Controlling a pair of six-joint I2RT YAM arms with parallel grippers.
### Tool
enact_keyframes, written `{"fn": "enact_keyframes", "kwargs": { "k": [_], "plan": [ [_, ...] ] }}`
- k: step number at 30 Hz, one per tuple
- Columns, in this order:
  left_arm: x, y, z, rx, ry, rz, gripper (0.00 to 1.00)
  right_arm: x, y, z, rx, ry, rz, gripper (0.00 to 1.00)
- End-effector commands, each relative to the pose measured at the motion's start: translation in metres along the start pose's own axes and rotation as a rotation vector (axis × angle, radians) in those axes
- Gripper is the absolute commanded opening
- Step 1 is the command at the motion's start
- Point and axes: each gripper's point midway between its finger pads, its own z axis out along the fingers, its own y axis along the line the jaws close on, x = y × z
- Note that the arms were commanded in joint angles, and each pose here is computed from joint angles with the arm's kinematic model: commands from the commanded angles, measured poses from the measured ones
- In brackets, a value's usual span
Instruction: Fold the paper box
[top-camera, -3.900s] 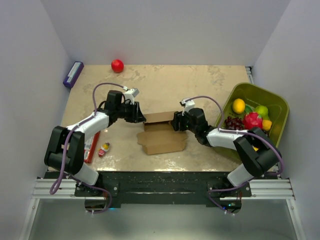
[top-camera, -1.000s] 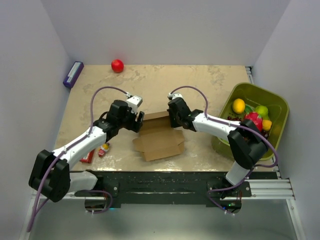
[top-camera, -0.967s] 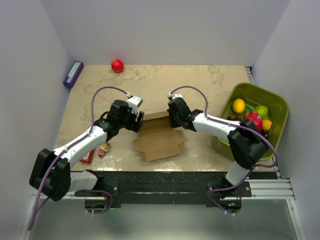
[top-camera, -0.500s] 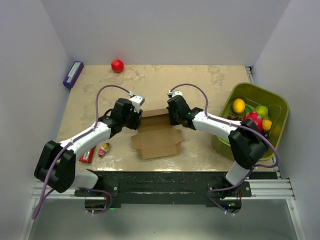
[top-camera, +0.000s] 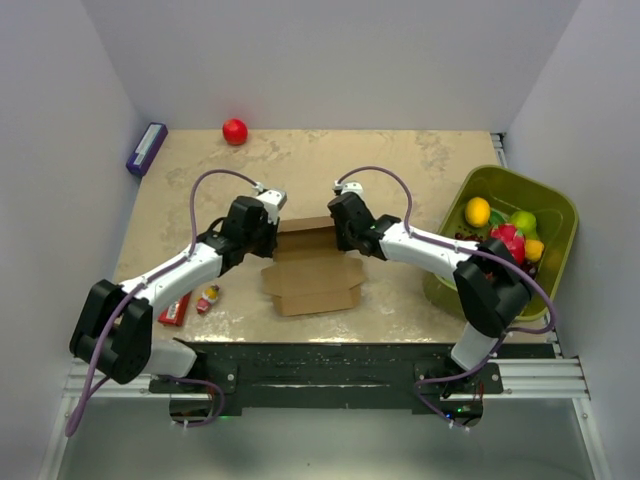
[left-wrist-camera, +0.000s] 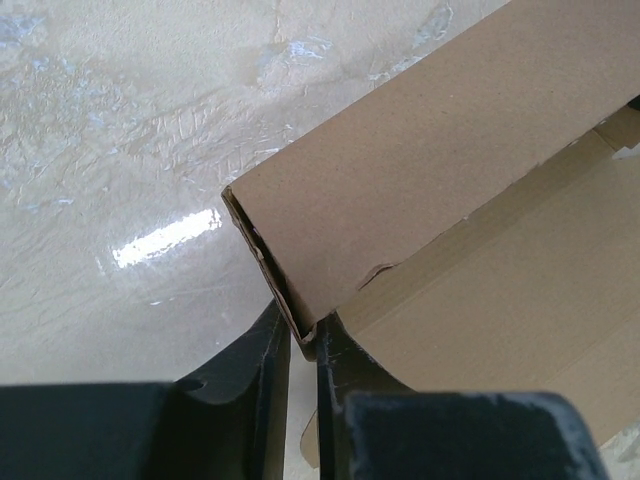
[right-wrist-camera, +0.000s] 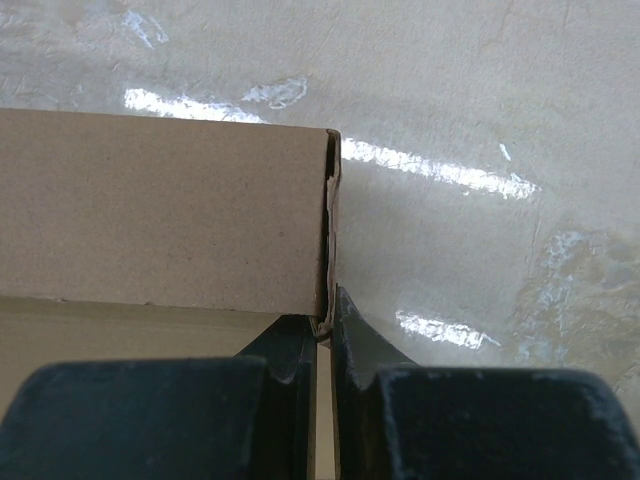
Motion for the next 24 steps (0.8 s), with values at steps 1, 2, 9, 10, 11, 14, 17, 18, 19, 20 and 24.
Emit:
{"fn": "enact_keyframes", "kwargs": {
  "k": [1, 2, 9, 10, 11, 14, 17, 18, 19, 20, 24],
  "plan": [
    [-0.027, -0.014, -0.002, 0.059, -0.076, 0.001, 0.06, -0.024, -0.005, 0.002, 0.083, -0.083, 0.077, 0.0],
    [-0.026, -0.014, -0.002, 0.057, -0.076, 0.001, 0.05, -0.026, -0.009, 0.002, 0.111, -0.1, 0.084, 0.0],
    [-0.026, -0.012, -0.001, 0.045, -0.074, -0.01, 0.0, -0.019, -0.014, 0.01, 0.192, -0.128, 0.129, 0.0],
    [-0.026, -0.013, -0.001, 0.045, -0.076, -0.009, 0.0, -0.018, -0.015, 0.012, 0.2, -0.124, 0.129, 0.0],
    [-0.026, -0.013, -0.002, 0.047, -0.077, -0.011, 0.0, -0.013, -0.016, 0.015, 0.212, -0.114, 0.129, 0.0],
    [-0.027, -0.014, -0.002, 0.054, -0.084, -0.016, 0.0, -0.009, -0.018, 0.02, 0.222, -0.113, 0.136, 0.0],
    [-0.028, -0.019, -0.003, 0.074, -0.091, -0.014, 0.0, -0.005, -0.018, 0.027, 0.234, -0.097, 0.119, 0.0],
    [-0.027, -0.019, -0.002, 0.075, -0.089, -0.014, 0.0, -0.004, -0.018, 0.029, 0.235, -0.09, 0.118, 0.0],
    [-0.026, -0.02, -0.002, 0.078, -0.087, -0.014, 0.0, -0.005, -0.018, 0.031, 0.233, -0.085, 0.118, 0.0],
    [-0.027, -0.02, -0.002, 0.08, -0.089, -0.014, 0.0, -0.003, -0.016, 0.033, 0.229, -0.077, 0.115, 0.0],
    [-0.026, -0.021, -0.001, 0.088, -0.082, -0.012, 0.11, -0.006, -0.006, 0.033, 0.171, -0.071, 0.107, 0.0]
  ]
}}
